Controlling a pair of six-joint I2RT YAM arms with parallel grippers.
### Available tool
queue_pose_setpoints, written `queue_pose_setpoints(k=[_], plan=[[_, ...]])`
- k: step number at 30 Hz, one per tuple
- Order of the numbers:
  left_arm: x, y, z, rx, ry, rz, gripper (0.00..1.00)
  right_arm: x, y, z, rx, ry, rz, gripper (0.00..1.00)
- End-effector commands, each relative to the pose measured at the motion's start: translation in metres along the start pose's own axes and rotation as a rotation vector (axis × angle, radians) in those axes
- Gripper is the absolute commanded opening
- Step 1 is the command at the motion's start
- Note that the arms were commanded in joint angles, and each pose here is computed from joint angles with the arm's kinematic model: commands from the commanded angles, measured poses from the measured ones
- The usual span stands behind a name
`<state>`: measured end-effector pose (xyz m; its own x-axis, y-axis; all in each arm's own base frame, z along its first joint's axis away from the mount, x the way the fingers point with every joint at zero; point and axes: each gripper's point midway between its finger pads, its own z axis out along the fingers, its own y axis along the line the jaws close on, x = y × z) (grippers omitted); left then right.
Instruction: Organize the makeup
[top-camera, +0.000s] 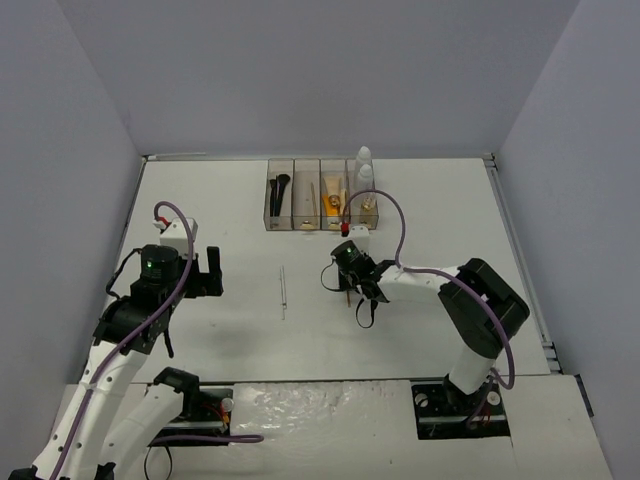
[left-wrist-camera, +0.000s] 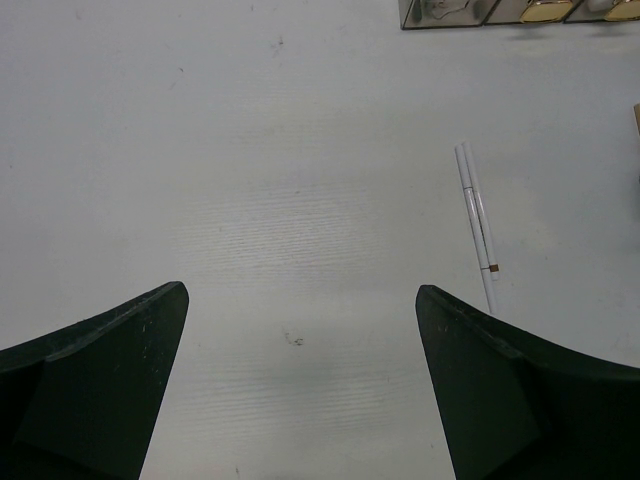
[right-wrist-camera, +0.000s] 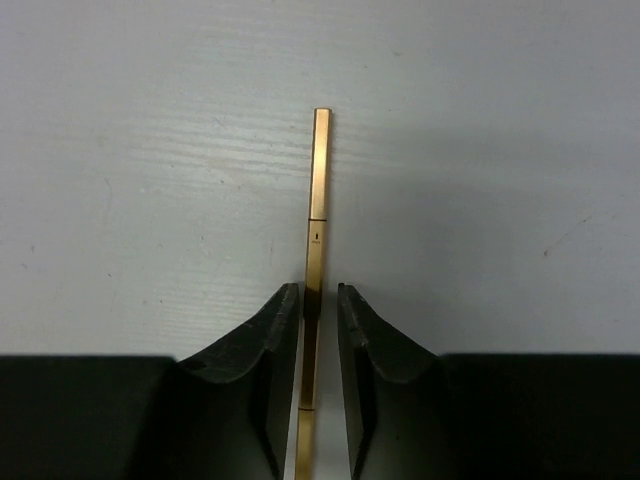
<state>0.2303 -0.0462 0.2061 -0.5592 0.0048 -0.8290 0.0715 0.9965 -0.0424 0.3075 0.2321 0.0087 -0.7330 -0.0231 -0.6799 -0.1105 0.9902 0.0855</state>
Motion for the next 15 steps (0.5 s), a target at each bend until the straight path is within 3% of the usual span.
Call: queue_pose_setpoints(k=[1,3,6,10,15], plan=[[-0.017,0.000,-0.001,-0.006,-0.052,-0.027,0.97,0.000,0.002,0.007,0.041,-0.024,-0.009,0.06],[-0.017,0.000,-0.001,-0.006,-0.051,-0.028,0.97,-0.001,0.006,0.007,0.036,-0.028,-0.017,0.00],[-0.017,0.001,-0.001,-0.008,-0.050,-0.027,0.97,-0.019,0.020,0.001,-0.004,-0.060,-0.021,0.00],[-0.016,0.001,0.000,-0.010,-0.048,-0.027,0.97,-0.075,0.047,-0.023,-0.083,-0.159,-0.007,0.00],[-0.015,0.001,0.002,-0.013,-0.037,-0.027,0.97,-0.176,0.084,-0.052,-0.168,-0.322,0.014,0.00]])
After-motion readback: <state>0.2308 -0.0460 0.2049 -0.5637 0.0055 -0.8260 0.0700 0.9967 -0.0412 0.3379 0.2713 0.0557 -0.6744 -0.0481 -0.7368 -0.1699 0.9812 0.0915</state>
